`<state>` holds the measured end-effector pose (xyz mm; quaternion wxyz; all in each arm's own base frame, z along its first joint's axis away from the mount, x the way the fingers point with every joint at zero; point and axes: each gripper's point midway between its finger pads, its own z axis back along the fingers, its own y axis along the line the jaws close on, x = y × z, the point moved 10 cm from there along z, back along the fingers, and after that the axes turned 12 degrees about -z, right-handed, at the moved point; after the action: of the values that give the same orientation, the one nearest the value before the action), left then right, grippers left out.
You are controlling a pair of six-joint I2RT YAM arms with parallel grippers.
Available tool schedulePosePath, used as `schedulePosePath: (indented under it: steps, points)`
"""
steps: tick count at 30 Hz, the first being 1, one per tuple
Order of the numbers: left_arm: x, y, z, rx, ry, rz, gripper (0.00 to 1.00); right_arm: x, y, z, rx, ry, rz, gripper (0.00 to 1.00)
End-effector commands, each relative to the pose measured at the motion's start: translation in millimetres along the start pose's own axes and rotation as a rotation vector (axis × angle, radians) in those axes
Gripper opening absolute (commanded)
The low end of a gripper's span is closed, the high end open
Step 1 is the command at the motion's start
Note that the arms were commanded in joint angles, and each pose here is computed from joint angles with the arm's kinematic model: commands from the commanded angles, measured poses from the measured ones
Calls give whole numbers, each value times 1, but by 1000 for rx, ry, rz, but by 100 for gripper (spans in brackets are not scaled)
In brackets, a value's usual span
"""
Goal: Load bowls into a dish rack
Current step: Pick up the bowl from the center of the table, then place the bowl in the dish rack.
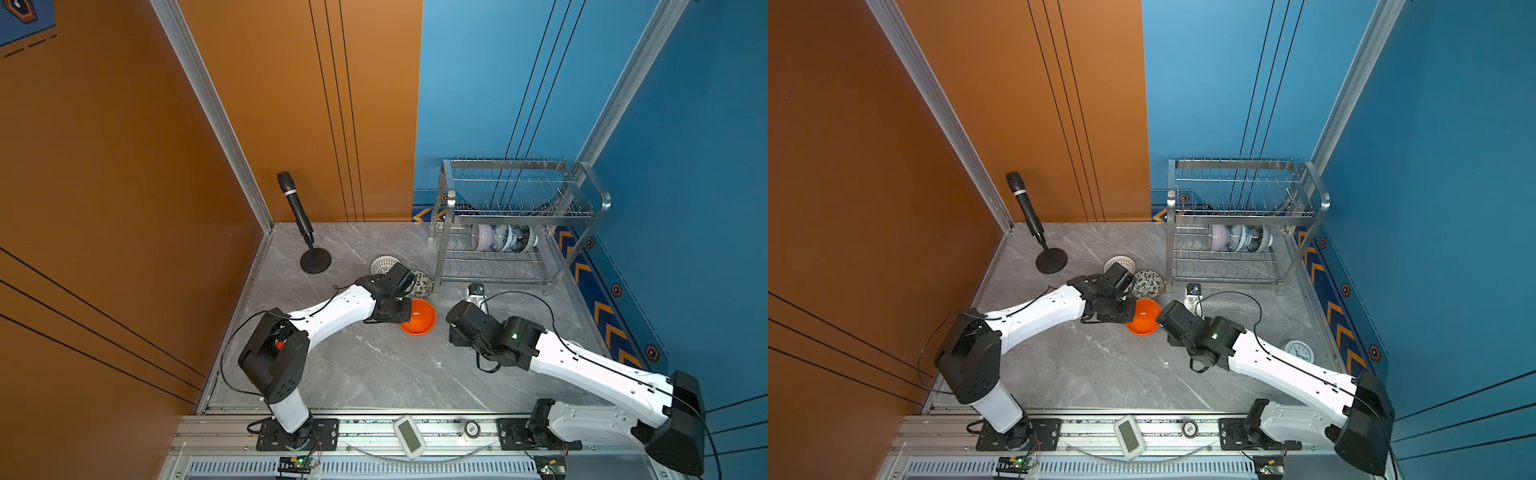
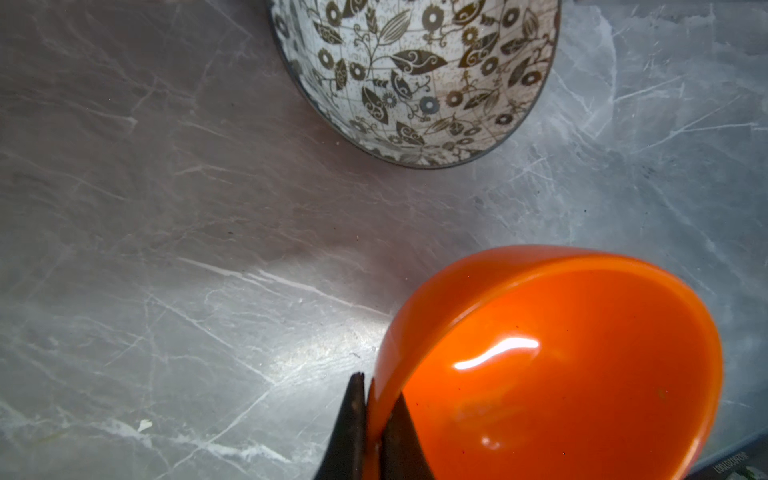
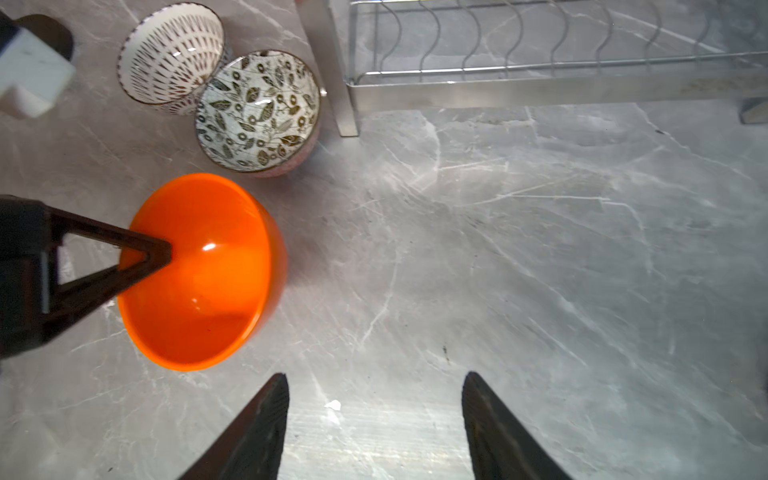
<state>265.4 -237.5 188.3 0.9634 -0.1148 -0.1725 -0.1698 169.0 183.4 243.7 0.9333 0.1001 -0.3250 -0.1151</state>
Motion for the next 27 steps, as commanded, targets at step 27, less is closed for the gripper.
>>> schedulePosePath:
  steps: [27]
  points:
    - [-18,-28,51,-41,-89,-95,0,3,36,-26,62,92,-62,33]
